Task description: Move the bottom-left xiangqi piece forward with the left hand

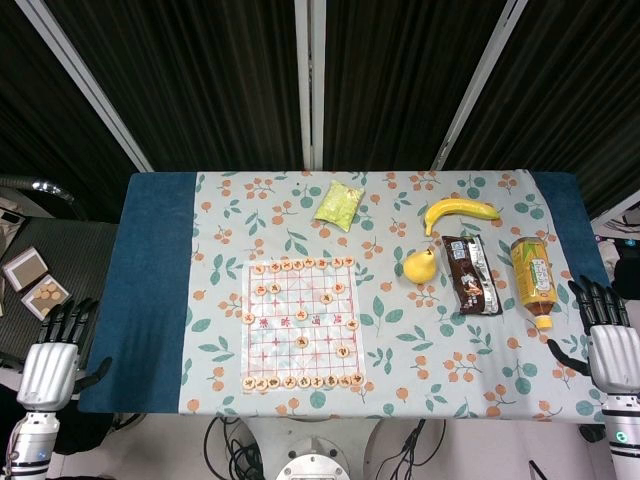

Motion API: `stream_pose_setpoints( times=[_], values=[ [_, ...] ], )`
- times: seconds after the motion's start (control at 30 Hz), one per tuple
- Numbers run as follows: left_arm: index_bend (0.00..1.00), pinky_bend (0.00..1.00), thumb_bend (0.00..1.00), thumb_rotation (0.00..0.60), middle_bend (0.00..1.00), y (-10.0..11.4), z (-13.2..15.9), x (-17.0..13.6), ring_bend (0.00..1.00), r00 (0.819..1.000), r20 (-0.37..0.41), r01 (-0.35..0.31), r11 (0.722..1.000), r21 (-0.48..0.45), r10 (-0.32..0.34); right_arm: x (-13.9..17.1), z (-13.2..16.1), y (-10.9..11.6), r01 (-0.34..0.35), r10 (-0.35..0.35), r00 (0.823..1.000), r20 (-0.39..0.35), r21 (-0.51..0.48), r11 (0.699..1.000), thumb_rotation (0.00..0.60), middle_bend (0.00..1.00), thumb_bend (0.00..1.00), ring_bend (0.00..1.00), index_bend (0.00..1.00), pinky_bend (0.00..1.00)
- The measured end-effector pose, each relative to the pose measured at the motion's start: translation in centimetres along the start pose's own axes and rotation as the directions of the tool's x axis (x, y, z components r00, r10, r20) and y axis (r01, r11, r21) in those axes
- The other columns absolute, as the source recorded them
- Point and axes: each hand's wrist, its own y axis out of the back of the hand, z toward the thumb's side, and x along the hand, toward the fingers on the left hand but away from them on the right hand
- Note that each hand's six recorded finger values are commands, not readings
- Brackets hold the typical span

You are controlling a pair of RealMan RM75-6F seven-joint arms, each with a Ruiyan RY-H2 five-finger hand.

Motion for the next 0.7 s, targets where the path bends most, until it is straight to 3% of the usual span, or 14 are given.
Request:
stream_pose_setpoints(
  times=[0.27,0.37,0.53,0.7],
  values=[
    [0.04,0.0,0.23,0.6,0.04,-0.6,0.8,-0.5,0.0,0.999,0.012,0.046,0.998,-0.039,-0.046,0.5,0.3,0.3,0.012,-0.012,1.0,-0.013,-0.004,1.0,0.6,0.0,0.14,0.0,0.0,0.0],
    [0.04,0.0,0.23,0.6,0.04,-1.4,2.0,-1.0,0.0,0.994,0.051,0.1,0.991,-0.09,-0.096,0.5,0.2,0.7,0.02,-0.02,1.0,-0.011,-0.003,1.0,0.6,0.0,0.14,0.0,0.0,0.0],
    [0.05,0.0,0.21,0.6,0.04,-3.4,5.4,-1.4,0.0,0.965,0.178,0.219,0.964,-0.151,-0.191,0.1,0.0,1.5,0.042,-0.042,0.999,-0.001,-0.002,0.999,0.6,0.0,0.14,0.0,0.0,0.0],
    [0.06,0.0,0.21,0.6,0.04,-5.5,8.9,-1.0,0.0,0.935,0.27,0.289,0.935,-0.207,-0.229,-0.3,0.1,1.5,0.036,-0.036,0.999,-0.003,-0.006,0.999,0.6,0.0,0.14,0.0,0.0,0.0]
  ],
)
